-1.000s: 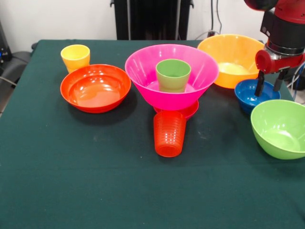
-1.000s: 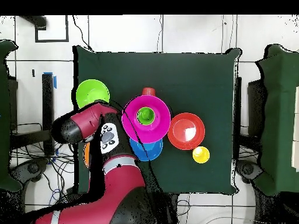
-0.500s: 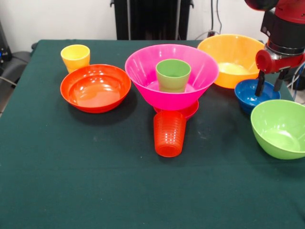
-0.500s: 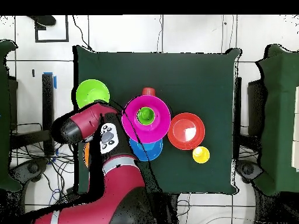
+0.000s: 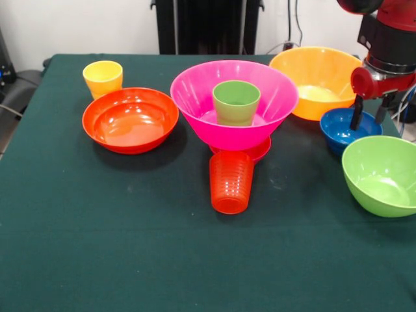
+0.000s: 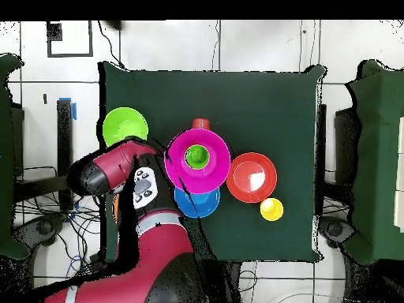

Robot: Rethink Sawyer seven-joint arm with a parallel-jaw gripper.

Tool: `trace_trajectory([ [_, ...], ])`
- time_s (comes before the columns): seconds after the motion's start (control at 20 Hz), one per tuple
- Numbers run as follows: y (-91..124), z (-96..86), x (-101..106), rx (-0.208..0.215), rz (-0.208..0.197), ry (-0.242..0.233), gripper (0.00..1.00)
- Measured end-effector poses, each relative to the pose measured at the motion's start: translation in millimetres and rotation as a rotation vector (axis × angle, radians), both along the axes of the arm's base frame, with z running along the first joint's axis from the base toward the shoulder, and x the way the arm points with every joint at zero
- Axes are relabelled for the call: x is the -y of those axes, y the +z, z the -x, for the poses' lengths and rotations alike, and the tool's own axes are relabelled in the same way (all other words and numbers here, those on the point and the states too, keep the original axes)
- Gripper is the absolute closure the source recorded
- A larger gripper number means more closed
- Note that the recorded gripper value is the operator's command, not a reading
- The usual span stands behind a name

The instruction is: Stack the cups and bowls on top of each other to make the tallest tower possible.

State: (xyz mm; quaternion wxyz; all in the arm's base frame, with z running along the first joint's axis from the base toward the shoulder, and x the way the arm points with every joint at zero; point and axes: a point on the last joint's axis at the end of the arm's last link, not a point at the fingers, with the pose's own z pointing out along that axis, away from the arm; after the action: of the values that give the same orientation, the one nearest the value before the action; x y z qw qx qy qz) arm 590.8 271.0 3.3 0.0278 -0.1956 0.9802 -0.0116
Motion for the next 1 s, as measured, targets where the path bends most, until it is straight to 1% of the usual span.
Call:
trace_trajectory([
  [0.65,0.1,5.9,-7.6,-0.009,-0.002,0.002,0.00],
  [1.0,-1.0,10.2,-7.6,-0.011,0.009,0.009,0.00],
])
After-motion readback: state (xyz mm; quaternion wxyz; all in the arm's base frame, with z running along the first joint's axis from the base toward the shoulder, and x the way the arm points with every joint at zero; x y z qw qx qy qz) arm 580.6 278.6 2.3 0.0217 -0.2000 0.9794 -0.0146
